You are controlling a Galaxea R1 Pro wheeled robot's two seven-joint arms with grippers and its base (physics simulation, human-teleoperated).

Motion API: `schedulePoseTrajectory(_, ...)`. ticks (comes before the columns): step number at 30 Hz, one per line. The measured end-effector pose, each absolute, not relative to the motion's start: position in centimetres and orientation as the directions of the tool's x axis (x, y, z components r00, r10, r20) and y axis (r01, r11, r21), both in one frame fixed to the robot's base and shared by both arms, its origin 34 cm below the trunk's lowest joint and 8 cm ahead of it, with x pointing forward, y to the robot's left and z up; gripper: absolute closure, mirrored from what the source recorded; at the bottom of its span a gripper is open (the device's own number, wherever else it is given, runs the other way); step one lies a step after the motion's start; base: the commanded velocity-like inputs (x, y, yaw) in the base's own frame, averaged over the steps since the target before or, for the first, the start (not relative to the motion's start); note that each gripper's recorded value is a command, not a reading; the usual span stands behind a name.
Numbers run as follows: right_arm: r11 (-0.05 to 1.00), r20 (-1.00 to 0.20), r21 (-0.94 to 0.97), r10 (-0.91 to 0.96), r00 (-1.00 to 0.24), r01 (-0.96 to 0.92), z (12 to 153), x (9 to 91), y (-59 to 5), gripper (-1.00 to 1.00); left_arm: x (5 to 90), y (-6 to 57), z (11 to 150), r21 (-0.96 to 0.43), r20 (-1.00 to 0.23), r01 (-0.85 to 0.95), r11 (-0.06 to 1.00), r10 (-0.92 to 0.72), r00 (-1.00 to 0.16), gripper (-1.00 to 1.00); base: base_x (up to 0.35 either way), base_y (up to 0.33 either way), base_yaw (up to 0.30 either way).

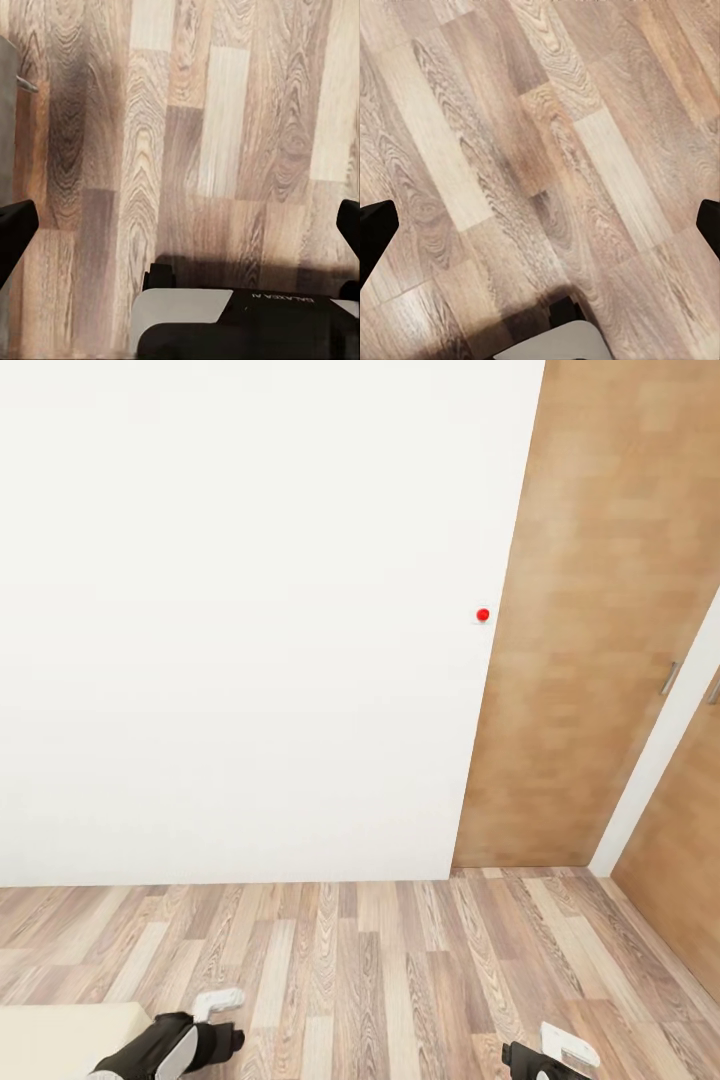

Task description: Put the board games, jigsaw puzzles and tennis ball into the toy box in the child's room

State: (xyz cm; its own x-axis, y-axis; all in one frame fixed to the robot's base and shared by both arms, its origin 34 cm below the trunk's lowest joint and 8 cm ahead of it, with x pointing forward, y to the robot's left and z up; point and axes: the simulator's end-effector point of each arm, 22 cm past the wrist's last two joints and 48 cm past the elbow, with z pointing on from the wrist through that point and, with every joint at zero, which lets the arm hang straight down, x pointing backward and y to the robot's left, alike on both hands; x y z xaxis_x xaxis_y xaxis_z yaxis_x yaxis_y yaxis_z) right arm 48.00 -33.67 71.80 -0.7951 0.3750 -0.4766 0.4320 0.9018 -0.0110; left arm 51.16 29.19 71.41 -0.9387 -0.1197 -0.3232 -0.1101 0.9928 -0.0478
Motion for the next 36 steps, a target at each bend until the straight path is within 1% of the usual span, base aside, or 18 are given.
schedulePoseTrajectory(4, 0.902, -0.477, -0.011, 0.376, -0.795, 0.433, 71.8, 48.0, -33.7, -1.00, 52.3, 27.8, 72.7, -0.073, -0.292, -0.089, 0.993, -0.107, -0.950, -1.00, 0.000, 0.000, 0.000)
schedulePoseTrajectory(8, 0.901, -0.477, -0.010, 0.377, -0.794, 0.433, 71.8, 48.0, -33.7, -1.00, 54.0, 26.6, 74.4, -0.093, -0.305, -0.061, 0.994, -0.086, -0.949, -1.00, 0.000, 0.000, 0.000)
schedulePoseTrajectory(17, 0.901, -0.470, -0.013, 0.377, -0.798, 0.434, 71.5, 47.8, -33.7, -1.00, 54.6, 26.5, 74.8, -0.095, -0.314, -0.050, 0.994, -0.078, -0.946, -1.00, 0.016, 0.000, 0.000)
schedulePoseTrajectory(26, 0.902, -0.462, -0.018, 0.376, -0.804, 0.432, 71.1, 47.4, -33.7, -1.00, 54.4, 26.5, 74.4, -0.093, -0.308, -0.048, 0.995, -0.075, -0.948, -1.00, 0.230, 0.000, 0.000)
schedulePoseTrajectory(32, 0.902, -0.460, -0.020, 0.375, -0.805, 0.431, 71.0, 47.3, -33.6, -1.00, 54.5, 26.5, 74.3, -0.090, -0.311, -0.047, 0.995, -0.073, -0.948, -1.00, 0.109, 0.000, 0.000)
schedulePoseTrajectory(36, 0.902, -0.460, -0.020, 0.375, -0.805, 0.431, 71.0, 47.3, -33.6, -1.00, 54.6, 26.6, 74.3, -0.087, -0.319, -0.047, 0.995, -0.072, -0.945, -1.00, 0.215, 0.000, 0.000)
